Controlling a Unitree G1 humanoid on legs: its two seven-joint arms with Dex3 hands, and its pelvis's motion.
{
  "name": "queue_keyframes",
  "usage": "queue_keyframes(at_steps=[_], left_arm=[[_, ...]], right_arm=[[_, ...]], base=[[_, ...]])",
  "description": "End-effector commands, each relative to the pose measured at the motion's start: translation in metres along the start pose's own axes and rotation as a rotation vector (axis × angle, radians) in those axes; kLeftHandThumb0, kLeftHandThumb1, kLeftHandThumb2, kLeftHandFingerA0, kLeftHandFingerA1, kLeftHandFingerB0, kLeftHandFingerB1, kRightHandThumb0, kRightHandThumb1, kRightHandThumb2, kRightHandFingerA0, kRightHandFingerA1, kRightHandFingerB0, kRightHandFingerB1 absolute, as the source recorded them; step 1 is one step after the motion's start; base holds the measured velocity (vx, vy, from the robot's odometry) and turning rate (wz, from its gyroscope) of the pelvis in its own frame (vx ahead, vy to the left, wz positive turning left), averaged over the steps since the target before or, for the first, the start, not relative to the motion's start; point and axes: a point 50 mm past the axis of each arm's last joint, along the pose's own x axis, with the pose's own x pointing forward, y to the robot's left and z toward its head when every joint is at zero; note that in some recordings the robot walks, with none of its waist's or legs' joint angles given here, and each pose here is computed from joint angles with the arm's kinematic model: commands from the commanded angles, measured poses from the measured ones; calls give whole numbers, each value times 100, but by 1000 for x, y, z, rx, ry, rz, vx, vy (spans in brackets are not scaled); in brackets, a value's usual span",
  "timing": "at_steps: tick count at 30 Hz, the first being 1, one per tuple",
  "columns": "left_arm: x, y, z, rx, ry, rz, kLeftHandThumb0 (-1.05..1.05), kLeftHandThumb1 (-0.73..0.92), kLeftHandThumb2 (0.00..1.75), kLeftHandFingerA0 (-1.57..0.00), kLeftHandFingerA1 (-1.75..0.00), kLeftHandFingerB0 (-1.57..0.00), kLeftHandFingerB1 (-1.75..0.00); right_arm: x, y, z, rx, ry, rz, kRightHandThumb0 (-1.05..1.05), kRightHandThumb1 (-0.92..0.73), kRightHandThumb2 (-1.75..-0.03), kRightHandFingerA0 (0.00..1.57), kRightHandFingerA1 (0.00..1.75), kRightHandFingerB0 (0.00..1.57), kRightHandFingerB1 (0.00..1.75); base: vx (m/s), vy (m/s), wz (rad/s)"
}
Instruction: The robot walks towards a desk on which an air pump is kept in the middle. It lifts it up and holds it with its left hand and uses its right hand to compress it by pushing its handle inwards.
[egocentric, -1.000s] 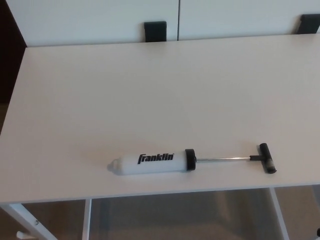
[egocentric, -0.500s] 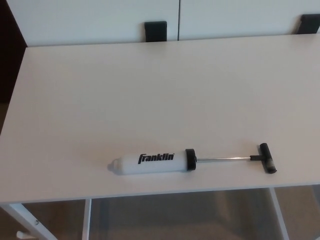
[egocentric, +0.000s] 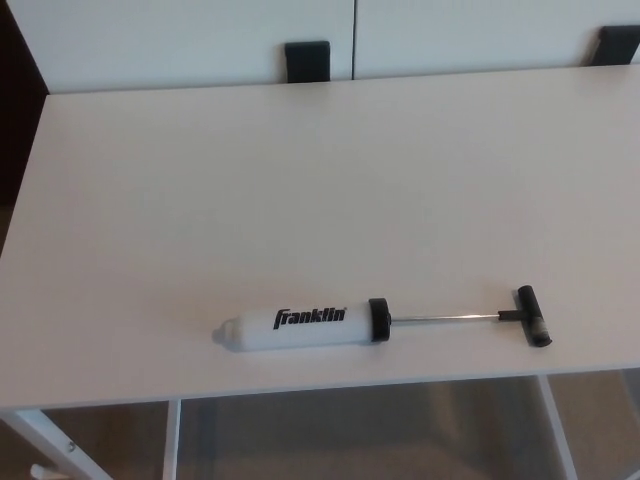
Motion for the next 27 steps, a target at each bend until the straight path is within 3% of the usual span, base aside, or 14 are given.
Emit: queue_keyframes(at_steps=[1, 7, 8, 14, 16, 27], left_arm=[[35, -152, -7, 604, -28, -717, -52, 39, 65, -23, -40, -10, -33], [33, -182, -23, 604, 20, -795, -53, 41, 65, -20, -39, -9, -32], [32, -188, -26, 604, 27, -817, -29, 33, 88, 0, -48, 0, -48], [33, -205, -37, 616, 82, -875, -28, 35, 88, 0, -48, 0, -48], [32, -210, -40, 636, 86, -889, -28, 33, 87, 0, -47, 0, -48], [6, -249, -67, 675, 137, -1010, -27, 33, 87, 0, -49, 0, -48]], right_arm=[[1, 3, 3, 21, 14, 1, -40, -60, -58, 85, 52, 71, 47], [-1, 4, 3, 22, 22, 4, -39, -62, -59, 80, 52, 70, 47], [0, 4, 4, 25, 23, 2, -37, -62, -59, 80, 53, 70, 48], [3, 7, 4, -39, 6, -4, -38, -62, -59, 86, 50, 72, 46], [1, 8, 4, -71, 3, 0, -35, -64, -59, 79, 48, 69, 45], [3, 10, 3, -15, -3, 34, -38, -64, -60, 83, 55, 71, 48]], base=[[0, 0, 0], [0, 0, 0], [0, 0, 0], [0, 0, 0], [0, 0, 0], [0, 0, 0]])
